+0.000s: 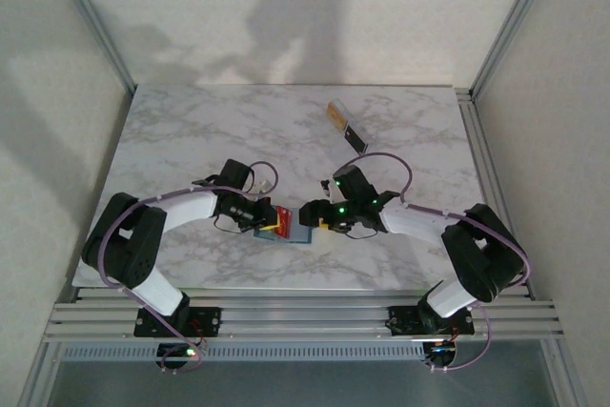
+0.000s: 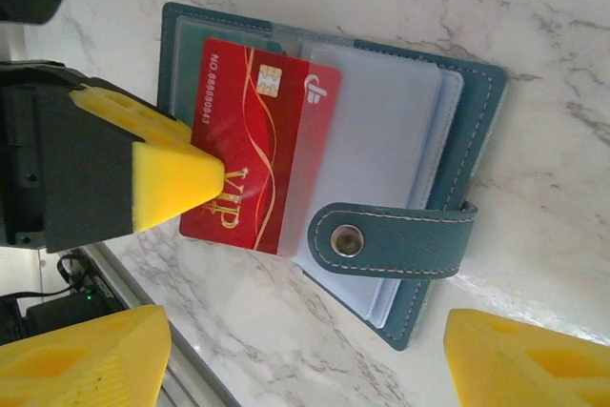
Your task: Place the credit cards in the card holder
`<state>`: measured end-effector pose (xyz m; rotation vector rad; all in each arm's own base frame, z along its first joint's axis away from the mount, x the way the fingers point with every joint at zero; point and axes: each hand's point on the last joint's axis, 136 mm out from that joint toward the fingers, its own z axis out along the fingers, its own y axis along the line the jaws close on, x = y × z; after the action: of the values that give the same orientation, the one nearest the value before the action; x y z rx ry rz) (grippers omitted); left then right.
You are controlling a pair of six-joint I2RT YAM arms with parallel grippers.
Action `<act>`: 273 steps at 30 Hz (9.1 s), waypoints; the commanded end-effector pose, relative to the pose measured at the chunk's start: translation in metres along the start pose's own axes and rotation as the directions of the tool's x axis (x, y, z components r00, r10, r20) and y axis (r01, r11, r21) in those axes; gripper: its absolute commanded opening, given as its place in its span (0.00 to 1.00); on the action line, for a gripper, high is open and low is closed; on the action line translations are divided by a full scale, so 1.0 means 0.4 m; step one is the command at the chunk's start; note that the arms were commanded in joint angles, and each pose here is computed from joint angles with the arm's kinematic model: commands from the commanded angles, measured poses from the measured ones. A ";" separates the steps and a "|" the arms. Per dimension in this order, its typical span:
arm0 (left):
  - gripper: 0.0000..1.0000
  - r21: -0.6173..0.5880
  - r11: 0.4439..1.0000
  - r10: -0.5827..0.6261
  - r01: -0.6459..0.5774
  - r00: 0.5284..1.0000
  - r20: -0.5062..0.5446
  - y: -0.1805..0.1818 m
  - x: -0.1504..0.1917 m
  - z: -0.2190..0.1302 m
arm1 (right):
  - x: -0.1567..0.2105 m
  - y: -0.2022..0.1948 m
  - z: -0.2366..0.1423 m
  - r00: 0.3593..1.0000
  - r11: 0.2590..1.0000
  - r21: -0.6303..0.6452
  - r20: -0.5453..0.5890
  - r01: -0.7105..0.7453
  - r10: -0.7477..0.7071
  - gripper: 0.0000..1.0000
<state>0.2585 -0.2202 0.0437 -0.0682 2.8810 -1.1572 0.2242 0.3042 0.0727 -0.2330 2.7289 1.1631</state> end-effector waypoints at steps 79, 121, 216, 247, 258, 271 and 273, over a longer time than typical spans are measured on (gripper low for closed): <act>0.06 -0.231 0.924 -0.257 0.304 0.943 0.212 0.247 0.011 -0.023 | -0.072 -0.097 0.107 0.913 0.619 0.746 0.037 0.246 -0.407 0.99; 0.07 -0.280 0.920 -0.210 0.275 0.947 0.243 0.249 0.003 -0.055 | -0.058 -0.131 0.113 0.930 0.645 0.728 0.026 0.233 -0.366 0.99; 0.56 0.110 0.990 -0.115 0.091 0.963 0.242 -0.049 -0.026 -0.096 | -0.018 0.006 0.183 0.972 0.961 0.151 -0.009 0.232 -0.234 0.06; 0.36 -0.214 0.970 -0.082 0.119 0.981 0.175 0.109 -0.013 0.027 | -0.081 0.018 0.062 0.967 0.951 0.211 0.068 0.225 -0.244 0.48; 0.35 -0.210 0.971 -0.073 0.112 0.980 0.185 0.100 -0.020 0.019 | -0.086 0.050 0.073 0.970 0.962 0.153 0.062 0.224 -0.236 0.00; 0.35 -0.197 0.974 -0.073 0.110 0.980 0.186 0.100 -0.015 0.020 | -0.091 0.025 0.089 0.971 0.954 0.199 0.041 0.224 -0.236 0.17; 0.35 -0.195 0.974 -0.077 0.111 0.982 0.175 0.100 -0.013 0.025 | -0.095 0.025 0.091 0.971 0.952 0.208 0.036 0.226 -0.238 0.11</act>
<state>0.2716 -0.2160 0.0333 -0.2617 2.7952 -0.9742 0.2555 0.3396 0.0625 -0.4667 2.6479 0.8417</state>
